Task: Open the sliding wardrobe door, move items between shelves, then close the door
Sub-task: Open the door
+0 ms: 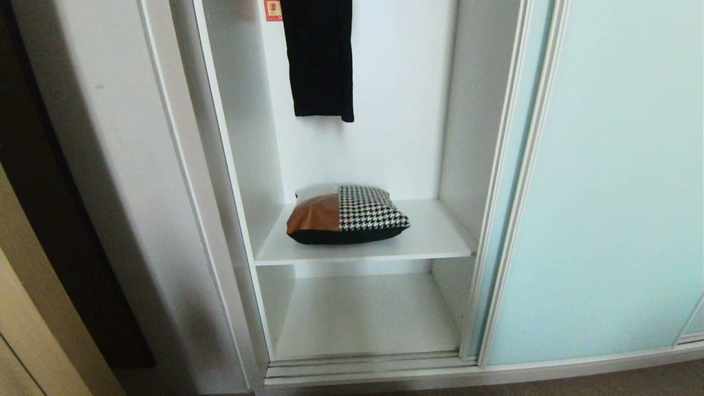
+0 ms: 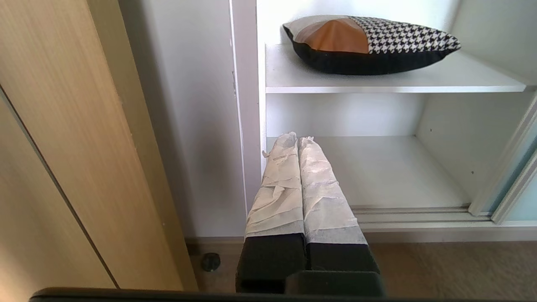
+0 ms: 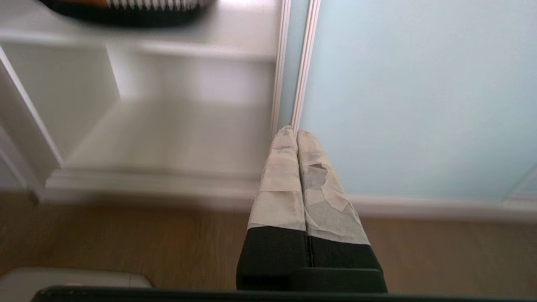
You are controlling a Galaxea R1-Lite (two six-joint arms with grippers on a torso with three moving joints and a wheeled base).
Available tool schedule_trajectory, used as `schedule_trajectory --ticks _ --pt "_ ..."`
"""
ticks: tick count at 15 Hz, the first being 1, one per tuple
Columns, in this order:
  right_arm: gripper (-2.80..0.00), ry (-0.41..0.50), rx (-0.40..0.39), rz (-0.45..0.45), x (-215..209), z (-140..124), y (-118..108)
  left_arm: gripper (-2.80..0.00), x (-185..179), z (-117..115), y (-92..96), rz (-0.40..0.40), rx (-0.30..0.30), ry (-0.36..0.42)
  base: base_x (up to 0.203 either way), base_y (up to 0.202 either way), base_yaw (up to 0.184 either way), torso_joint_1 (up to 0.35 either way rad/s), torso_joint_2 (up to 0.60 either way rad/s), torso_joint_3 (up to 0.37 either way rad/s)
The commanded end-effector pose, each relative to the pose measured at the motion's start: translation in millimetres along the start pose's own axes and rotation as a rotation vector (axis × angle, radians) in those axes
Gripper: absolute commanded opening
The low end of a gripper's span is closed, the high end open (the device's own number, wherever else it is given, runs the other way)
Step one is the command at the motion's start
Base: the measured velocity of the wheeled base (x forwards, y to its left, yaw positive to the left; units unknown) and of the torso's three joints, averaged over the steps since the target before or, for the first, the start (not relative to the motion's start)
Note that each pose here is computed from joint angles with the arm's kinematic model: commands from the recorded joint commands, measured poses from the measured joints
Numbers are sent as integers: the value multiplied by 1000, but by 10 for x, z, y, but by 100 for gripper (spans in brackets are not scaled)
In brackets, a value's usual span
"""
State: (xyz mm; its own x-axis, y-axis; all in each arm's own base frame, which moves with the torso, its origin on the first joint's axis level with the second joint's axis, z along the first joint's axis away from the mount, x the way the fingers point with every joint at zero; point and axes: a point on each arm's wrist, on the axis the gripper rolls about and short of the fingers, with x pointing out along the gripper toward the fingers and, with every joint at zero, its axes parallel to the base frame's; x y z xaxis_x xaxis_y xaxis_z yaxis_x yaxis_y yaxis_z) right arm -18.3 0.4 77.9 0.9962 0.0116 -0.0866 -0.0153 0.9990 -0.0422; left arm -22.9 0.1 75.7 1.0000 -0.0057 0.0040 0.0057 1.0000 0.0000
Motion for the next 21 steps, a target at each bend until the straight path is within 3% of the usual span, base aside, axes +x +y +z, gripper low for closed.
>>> schedule_trajectory --ticks 1,7,10,21 --pt "-280 -90 5 0 -42 -28 2 -280 0 0 0 0 0 -1 0 0 0 0 0 0" --pt "-280 -92 -15 6 -44 -25 3 -280 0 -1 0 0 0 0 0 0 0 0 0 0" --pt "-280 -96 24 2 -45 -21 2 -280 0 0 0 0 0 -1 0 0 0 0 0 0" --pt "-280 -96 25 1 -45 -21 2 -280 1 -7 0 0 9 4 0 0 0 0 0 0"
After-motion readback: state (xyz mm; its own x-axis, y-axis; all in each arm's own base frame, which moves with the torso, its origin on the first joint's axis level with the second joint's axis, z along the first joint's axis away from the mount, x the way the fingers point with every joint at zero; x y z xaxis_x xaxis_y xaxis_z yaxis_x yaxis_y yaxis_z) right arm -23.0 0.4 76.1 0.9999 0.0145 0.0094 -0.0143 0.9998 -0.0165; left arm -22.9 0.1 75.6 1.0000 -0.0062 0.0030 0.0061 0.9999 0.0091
